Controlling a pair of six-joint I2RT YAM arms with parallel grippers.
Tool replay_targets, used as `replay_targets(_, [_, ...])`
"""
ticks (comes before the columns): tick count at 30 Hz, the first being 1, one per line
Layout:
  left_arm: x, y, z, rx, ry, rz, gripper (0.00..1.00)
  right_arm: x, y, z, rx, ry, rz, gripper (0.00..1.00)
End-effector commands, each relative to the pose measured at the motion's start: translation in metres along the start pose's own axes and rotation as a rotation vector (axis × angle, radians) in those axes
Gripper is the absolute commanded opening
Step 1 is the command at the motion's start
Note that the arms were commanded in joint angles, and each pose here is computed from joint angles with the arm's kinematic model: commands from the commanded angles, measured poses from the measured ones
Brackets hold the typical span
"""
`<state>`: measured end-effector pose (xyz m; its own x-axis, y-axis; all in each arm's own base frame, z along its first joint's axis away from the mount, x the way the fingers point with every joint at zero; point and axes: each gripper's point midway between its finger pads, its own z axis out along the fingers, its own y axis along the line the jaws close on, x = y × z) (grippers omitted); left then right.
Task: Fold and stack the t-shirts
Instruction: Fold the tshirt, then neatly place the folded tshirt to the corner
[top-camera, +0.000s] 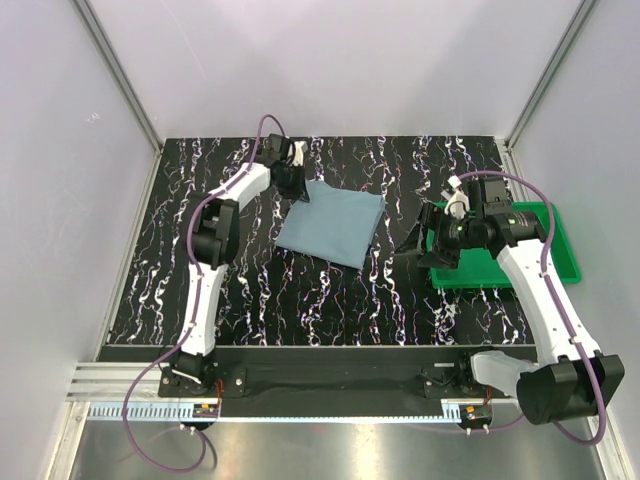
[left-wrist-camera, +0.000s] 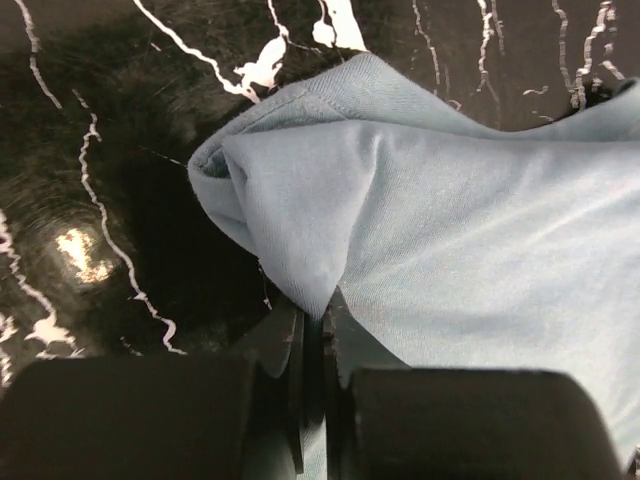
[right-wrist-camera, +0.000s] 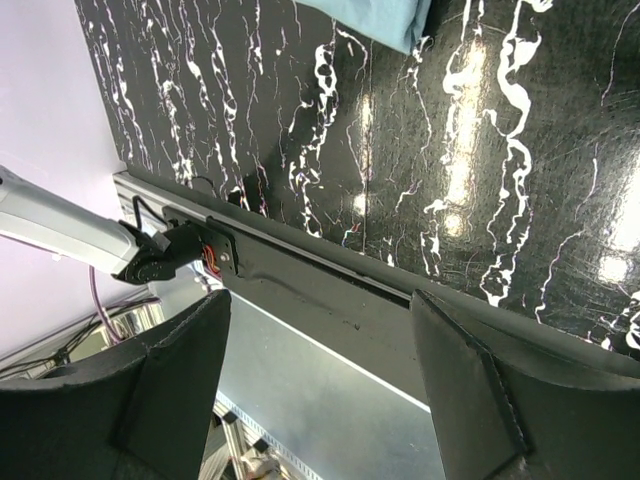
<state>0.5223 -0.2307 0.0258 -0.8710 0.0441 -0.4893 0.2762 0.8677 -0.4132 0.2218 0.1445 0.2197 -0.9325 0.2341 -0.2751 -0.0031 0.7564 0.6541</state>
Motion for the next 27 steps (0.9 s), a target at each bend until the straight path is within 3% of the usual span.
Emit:
replay_targets(1, [0.002,0.041,-0.024,-0.25,0.024,0.066,0.0,0.008,0.01,-0.007,-0.033,0.001,-0.041,0.8])
replay_targets(7, [-0.031,0.084,-0.085,-0.561,-0.061,0.148,0.0,0.015,0.009,0.0,-0.021,0.046,-0.039,0.8])
replay_targets(16, [-0.096,0.16,-0.148,-0.81,-0.208,0.25,0.0,0.021,0.003,0.02,0.038,0.153,-0.048,0.81])
replay_targets(20, [-0.126,0.195,-0.172,-0.887,-0.283,0.32,0.0,0.026,-0.005,0.03,0.062,0.196,-0.025,0.81])
replay_targets(27, [-0.157,0.247,-0.179,-0.942,-0.306,0.432,0.0,0.014,-0.02,0.046,0.138,0.222,-0.001,0.82])
